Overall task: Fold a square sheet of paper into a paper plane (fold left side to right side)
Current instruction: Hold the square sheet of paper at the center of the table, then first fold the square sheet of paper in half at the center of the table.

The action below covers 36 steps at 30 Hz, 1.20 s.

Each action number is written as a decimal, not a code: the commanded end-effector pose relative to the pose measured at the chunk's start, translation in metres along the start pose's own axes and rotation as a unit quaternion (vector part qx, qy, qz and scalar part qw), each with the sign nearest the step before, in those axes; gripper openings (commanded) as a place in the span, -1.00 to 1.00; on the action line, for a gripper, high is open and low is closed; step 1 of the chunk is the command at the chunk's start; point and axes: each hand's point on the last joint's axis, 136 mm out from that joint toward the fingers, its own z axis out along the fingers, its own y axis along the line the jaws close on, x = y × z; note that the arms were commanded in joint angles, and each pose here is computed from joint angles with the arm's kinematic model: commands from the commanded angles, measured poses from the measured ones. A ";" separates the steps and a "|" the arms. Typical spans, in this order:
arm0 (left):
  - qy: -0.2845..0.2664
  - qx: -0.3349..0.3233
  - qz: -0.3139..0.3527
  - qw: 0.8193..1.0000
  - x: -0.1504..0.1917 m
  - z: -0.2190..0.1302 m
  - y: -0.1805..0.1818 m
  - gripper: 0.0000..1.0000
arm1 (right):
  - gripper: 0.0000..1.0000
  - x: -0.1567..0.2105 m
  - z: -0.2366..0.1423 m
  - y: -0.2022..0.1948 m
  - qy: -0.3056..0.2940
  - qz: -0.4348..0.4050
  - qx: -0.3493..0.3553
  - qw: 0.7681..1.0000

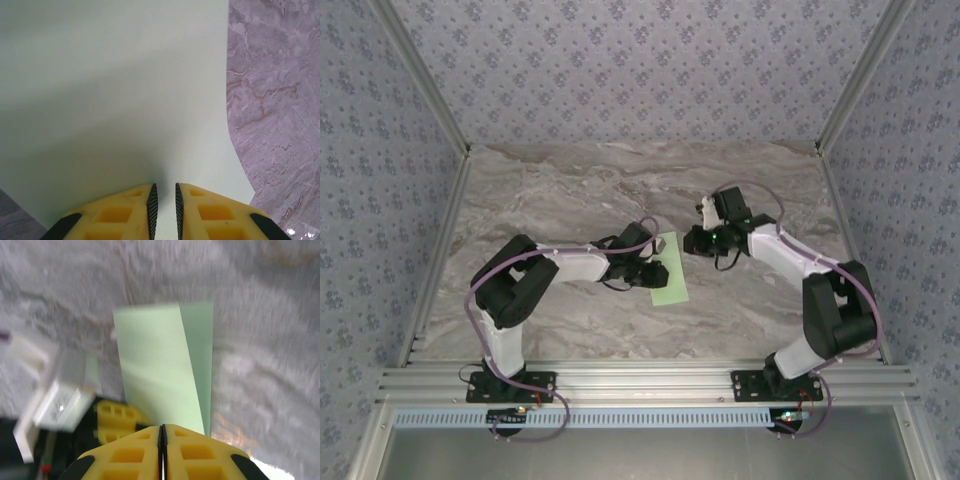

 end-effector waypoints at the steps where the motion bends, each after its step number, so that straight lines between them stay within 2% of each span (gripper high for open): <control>1: 0.042 -0.047 -0.018 0.998 0.029 0.008 0.023 -0.60 | -0.84 0.055 0.015 0.003 0.069 0.030 -0.032 0.997; 4: 0.040 -0.047 -0.018 0.998 0.028 0.006 0.022 -0.60 | -0.84 0.078 0.029 0.006 0.098 0.037 -0.040 0.994; 11: 0.038 -0.046 -0.013 0.998 0.023 0.004 0.018 -0.60 | -0.84 0.106 0.054 -0.027 0.144 0.056 0.032 0.987; 20: 0.020 -0.052 -0.004 0.998 -0.006 -0.006 0.027 -0.58 | -0.84 0.130 0.049 -0.061 0.191 0.048 0.118 0.973; 28: -0.002 -0.058 -0.023 0.998 -0.030 -0.004 0.054 -0.57 | -0.85 0.135 0.045 -0.074 0.206 0.035 0.153 0.966; 36: -0.042 -0.061 -0.048 0.996 -0.078 -0.014 0.072 -0.57 | -0.85 0.142 0.041 -0.082 0.218 0.027 0.171 0.960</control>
